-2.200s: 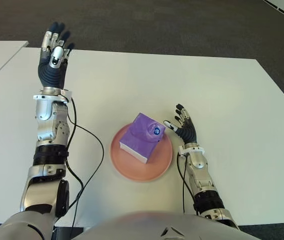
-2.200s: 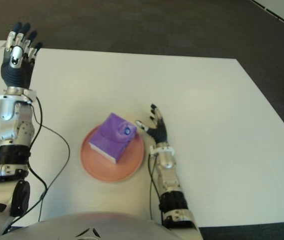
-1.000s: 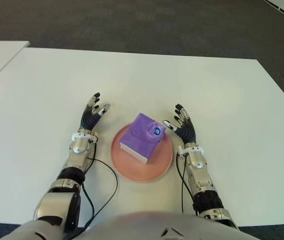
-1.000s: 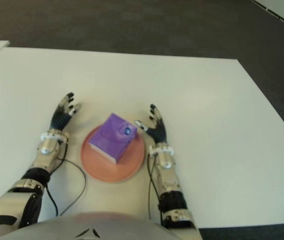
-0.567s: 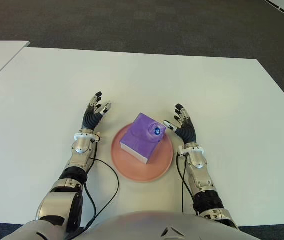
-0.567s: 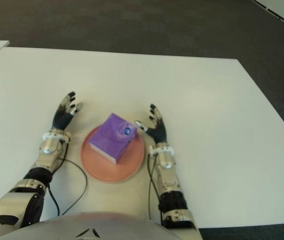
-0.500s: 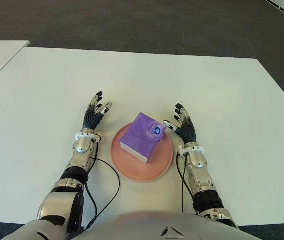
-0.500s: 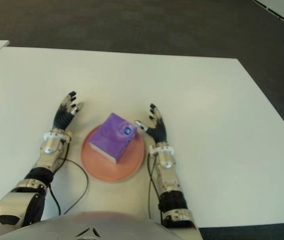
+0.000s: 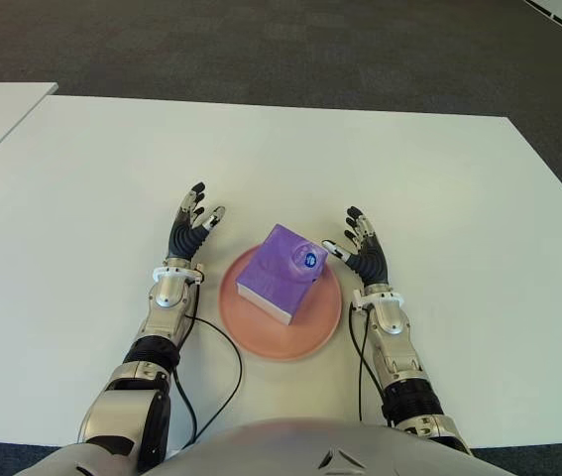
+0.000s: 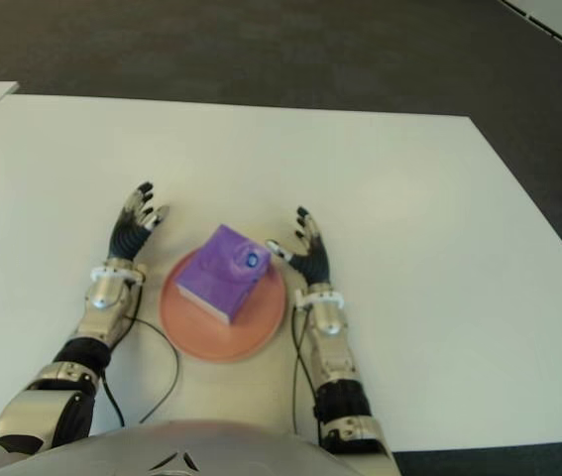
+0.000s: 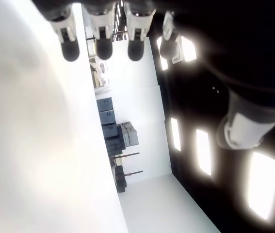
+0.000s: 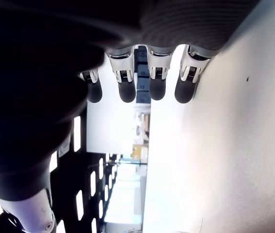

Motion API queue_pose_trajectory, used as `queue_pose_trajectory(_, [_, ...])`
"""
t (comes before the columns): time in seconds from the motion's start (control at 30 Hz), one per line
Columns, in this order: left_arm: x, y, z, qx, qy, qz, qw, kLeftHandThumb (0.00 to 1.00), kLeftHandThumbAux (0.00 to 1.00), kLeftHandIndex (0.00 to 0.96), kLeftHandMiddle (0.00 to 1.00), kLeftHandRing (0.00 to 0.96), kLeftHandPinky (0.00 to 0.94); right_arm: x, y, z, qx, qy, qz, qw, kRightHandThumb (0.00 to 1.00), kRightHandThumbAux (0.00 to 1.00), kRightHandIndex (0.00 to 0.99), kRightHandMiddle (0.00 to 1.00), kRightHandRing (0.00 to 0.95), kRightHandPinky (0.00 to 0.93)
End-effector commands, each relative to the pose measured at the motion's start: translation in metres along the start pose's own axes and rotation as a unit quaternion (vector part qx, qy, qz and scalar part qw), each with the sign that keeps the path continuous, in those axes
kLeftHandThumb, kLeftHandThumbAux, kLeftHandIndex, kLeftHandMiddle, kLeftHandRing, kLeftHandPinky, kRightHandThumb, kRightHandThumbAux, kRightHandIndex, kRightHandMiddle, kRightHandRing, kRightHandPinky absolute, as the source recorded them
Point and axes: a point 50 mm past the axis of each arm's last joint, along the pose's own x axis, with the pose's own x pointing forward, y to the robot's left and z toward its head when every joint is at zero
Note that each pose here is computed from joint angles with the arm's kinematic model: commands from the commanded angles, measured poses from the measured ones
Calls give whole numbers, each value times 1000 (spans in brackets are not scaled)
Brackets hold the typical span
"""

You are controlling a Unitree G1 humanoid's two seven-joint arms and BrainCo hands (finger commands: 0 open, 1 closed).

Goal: Put the tissue paper into the plate.

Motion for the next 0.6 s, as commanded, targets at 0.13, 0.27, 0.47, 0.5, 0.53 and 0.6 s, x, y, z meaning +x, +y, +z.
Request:
queue_pose_trajectory(0.13, [-20,-5,-19,2,53,3,999,0,536,0,0,0,0,-14,-3,-22,5,62,-8,998,152,756,4,29,31,70])
queue_pose_trajectory(0.27, [-22,-6,-19,2,54,6,998,0,536,0,0,0,0,-14,-3,-22,6,62,-8,998,155,755,6,30,33,70])
queue_pose_trajectory(0.47, [-26,-9,-18,3,51,5,999,0,540,0,0,0,0,-15,-4,-21,5,61,-7,998,154,748,5,30,33,68])
queue_pose_trajectory(0.5, [-27,-9,-18,3,50,6,999,0,540,0,0,0,0,-15,-4,-21,5,61,-7,998,154,747,5,30,33,67])
queue_pose_trajectory(0.53, [-28,-10,-18,4,48,6,999,0,541,0,0,0,0,-15,-4,-21,5,61,-7,998,154,746,5,30,33,67])
queue_pose_trajectory(0.6, [-29,-10,-18,5,46,6,999,0,540,0,0,0,0,-15,-4,-21,5,60,-7,998,154,744,3,29,32,65])
